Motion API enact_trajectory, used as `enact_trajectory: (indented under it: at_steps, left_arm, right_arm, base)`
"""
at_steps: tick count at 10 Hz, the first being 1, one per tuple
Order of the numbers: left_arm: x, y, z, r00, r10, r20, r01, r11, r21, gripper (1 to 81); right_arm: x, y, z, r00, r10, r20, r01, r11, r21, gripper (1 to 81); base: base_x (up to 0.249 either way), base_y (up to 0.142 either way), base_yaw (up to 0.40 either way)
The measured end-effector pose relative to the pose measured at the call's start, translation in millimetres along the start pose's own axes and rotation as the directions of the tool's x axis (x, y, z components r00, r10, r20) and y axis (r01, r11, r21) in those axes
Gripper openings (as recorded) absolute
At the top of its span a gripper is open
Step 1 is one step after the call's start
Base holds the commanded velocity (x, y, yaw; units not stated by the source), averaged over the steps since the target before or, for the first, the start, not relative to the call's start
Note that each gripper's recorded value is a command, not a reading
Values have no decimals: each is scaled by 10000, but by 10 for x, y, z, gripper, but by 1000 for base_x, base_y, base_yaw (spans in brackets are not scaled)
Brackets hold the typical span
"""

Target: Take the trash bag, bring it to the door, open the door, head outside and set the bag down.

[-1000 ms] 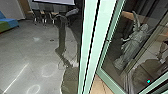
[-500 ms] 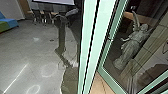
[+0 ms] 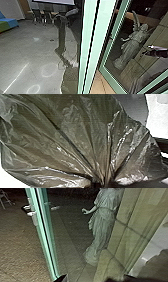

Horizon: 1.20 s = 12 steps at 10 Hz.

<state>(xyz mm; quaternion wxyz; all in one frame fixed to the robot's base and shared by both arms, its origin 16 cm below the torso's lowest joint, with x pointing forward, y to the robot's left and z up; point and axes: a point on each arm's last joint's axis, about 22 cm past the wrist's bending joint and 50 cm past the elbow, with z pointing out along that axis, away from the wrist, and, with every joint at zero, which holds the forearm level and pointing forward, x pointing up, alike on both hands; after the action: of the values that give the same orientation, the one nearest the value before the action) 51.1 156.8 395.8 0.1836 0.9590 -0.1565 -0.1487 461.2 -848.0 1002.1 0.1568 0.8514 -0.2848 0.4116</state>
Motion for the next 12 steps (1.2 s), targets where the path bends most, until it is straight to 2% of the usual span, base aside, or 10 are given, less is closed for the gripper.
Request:
enact_trajectory:
  at_steps: [1,2,3,4,5,6,7,8,10,12]
  left_arm:
    - [0,-3,-1,10000,10,0,-10,10000,4,10]
    - [1,-4,-1,10000,13,3,-13,10000,3,10]
    - [1,-4,-1,10000,22,1,-22,10000,4,10]
    - [-1,-11,-3,10000,19,0,-19,10000,12,10]
    - [9,-24,-7,10000,29,-32,-29,10000,32,10]
    - [15,-29,-7,10000,31,-70,-31,10000,44,10]
    - [21,-24,-6,10000,38,-84,-38,10000,38,10]
    - [23,-30,-8,9999,61,-95,-60,10000,49,10]
    - [24,-29,-7,9999,75,-109,-74,10000,49,10]
    - [25,-26,-6,9999,79,-117,-79,10000,47,10]
  right_arm:
    - [-385,-290,125,9954,536,796,-576,9971,496,811]
    - [-695,-466,169,9846,859,1522,-989,9919,800,811]
    - [-997,-588,176,9696,1017,2224,-1266,9868,1007,811]
    - [-1361,-751,180,9512,1000,2918,-1424,9815,1280,811]
    - [-1840,-1014,153,9237,799,3747,-1541,9729,1726,811]
    - [-2408,-1332,78,8843,504,4642,-1715,9597,2225,811]
    - [-2920,-1512,-15,8455,315,5331,-1920,9494,2485,811]
    - [-3460,-1524,-122,8057,222,5919,-2088,9458,2487,811]
    - [-4505,-1371,-418,7319,248,6810,-2421,9436,2258,811]
    - [-5474,-1414,-856,6659,352,7452,-3014,9264,2257,811]
  base:
    - [0,0,0]
    - [0,0,0]
    - [0,0,0]
    - [0,0,0]
    - [0,0,0]
    - [0,0,0]
    - [0,0,0]
    - [0,0,0]
    - [0,0,0]
    - [0,0,0]
